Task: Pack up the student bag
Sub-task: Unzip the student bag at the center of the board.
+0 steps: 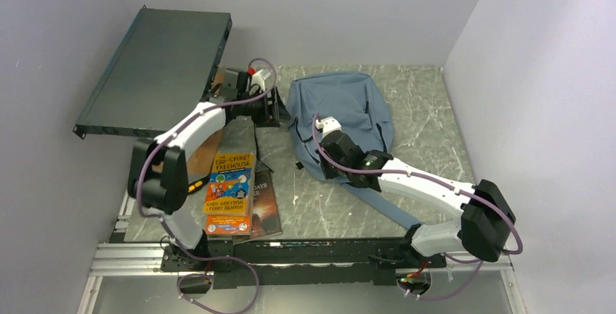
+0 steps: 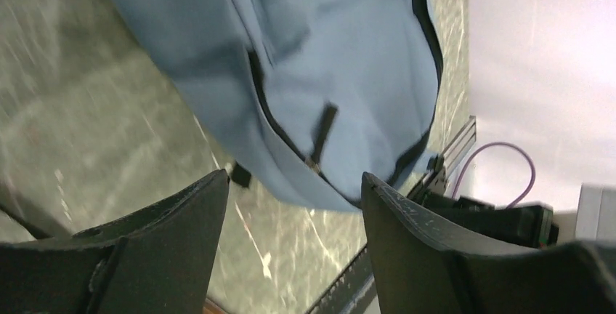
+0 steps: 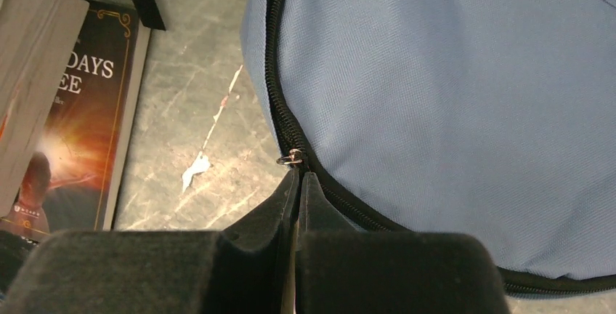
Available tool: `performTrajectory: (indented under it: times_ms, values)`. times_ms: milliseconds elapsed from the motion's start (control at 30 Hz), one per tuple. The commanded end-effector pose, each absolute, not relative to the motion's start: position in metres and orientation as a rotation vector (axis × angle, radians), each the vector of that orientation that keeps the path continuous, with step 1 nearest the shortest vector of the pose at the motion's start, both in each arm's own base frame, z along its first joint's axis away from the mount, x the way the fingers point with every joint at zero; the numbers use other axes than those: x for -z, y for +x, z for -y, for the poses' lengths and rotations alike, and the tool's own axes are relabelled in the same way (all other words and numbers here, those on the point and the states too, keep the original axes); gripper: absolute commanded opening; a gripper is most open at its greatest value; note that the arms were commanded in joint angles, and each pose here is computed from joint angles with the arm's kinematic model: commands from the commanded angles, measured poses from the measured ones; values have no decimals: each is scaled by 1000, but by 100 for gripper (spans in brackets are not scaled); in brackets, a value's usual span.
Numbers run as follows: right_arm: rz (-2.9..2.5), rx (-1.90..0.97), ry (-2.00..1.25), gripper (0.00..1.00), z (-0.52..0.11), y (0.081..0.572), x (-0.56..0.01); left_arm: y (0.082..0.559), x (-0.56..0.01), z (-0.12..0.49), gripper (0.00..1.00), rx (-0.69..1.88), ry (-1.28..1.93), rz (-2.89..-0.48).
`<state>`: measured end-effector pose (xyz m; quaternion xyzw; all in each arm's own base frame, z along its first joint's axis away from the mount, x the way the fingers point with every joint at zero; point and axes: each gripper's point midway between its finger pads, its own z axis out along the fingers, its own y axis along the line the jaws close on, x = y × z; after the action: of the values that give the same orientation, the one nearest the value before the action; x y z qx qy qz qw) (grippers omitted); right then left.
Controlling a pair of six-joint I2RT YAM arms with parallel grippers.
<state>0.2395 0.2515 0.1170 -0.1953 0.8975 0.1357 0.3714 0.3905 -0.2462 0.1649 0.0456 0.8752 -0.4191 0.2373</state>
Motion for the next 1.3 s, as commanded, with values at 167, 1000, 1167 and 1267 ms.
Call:
performTrajectory:
  times_ms: [167,1000,1167,1267]
  values:
    - [-2154,-444,-457,0,-273,259,-157,276,-166,296,69,1171,-54,-2511]
    - [-2148,-357,-477,0,-248,252,-158,339,-136,308,1,822,-123,-2478]
    - [-2220,-212,-463,0,-219,245,-136,353,-140,284,0,803,-121,-2422]
    - [-2287,-77,-403,0,-195,241,-122,363,-148,264,0,769,-126,-2375]
